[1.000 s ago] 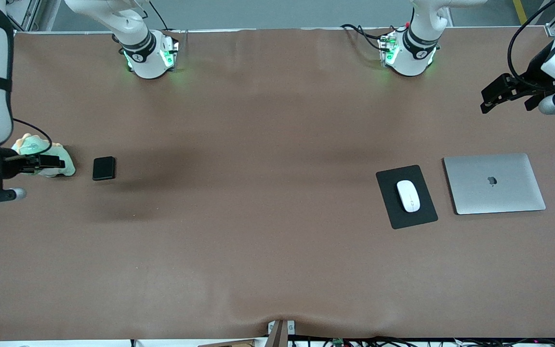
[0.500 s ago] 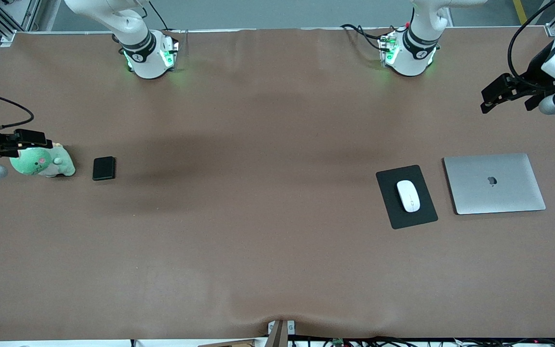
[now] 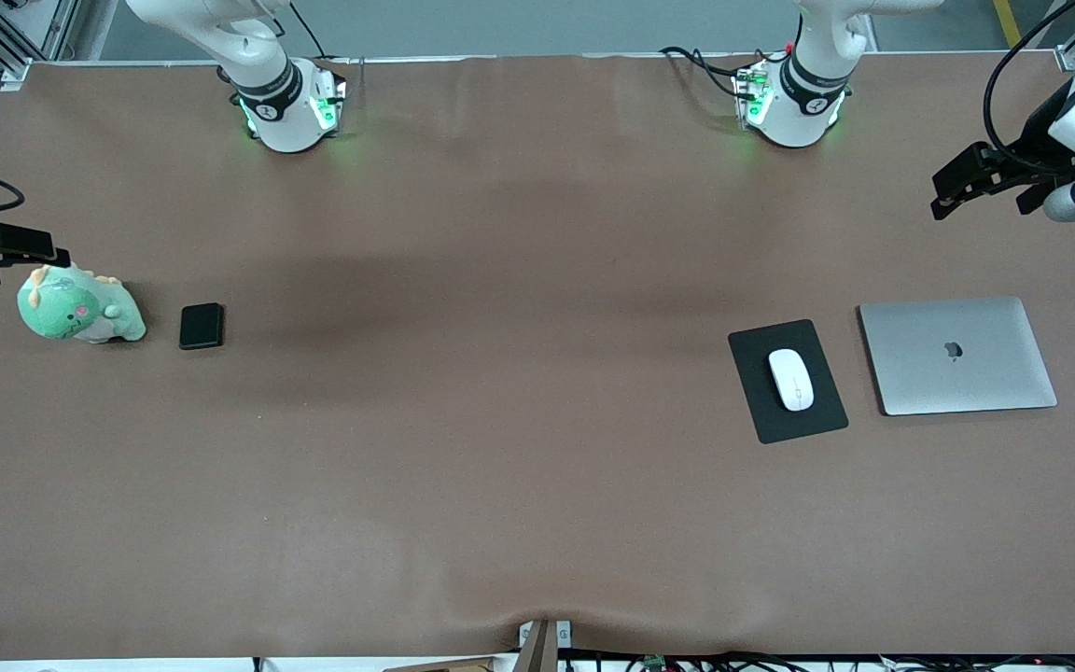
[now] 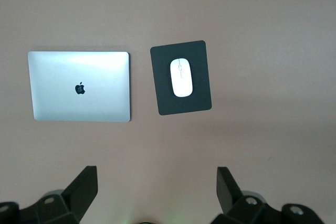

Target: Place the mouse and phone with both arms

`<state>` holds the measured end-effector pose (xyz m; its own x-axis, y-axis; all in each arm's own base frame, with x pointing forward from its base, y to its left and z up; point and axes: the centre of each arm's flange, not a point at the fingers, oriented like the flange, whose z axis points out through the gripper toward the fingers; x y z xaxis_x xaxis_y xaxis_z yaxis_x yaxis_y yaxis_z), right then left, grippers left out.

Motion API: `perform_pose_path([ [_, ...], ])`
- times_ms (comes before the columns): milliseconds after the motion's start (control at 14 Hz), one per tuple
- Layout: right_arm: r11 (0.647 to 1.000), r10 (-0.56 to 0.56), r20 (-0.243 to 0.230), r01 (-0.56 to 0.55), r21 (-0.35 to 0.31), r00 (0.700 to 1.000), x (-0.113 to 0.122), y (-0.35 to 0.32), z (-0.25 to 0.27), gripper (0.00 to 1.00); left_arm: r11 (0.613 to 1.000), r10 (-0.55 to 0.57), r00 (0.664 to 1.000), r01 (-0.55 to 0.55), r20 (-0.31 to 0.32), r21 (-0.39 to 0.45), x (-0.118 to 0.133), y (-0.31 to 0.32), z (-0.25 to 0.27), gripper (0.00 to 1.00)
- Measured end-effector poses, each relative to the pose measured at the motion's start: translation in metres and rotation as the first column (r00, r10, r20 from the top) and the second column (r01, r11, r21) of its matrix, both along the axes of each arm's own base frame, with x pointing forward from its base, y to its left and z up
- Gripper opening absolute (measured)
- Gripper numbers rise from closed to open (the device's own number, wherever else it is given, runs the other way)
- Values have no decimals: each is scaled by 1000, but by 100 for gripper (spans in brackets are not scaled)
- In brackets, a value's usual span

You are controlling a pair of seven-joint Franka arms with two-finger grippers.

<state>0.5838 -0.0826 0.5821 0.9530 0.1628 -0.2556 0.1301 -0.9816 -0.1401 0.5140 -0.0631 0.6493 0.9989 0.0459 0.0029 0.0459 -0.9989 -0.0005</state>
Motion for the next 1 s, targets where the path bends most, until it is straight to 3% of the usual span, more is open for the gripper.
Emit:
perform_pose_path([
  [357,985,-169,46,170,-17,985,-20,15,46,100,1000,0,1000,0,0,0,0,0,0,100],
  [643,983,-183,64,183,0,981,-40,11,56,100,1000,-1,1000,1,0,0,0,0,0,100],
  [1000,982,-187,66,188,-1,980,-47,14,50,100,1000,-1,1000,1,0,0,0,0,0,100],
])
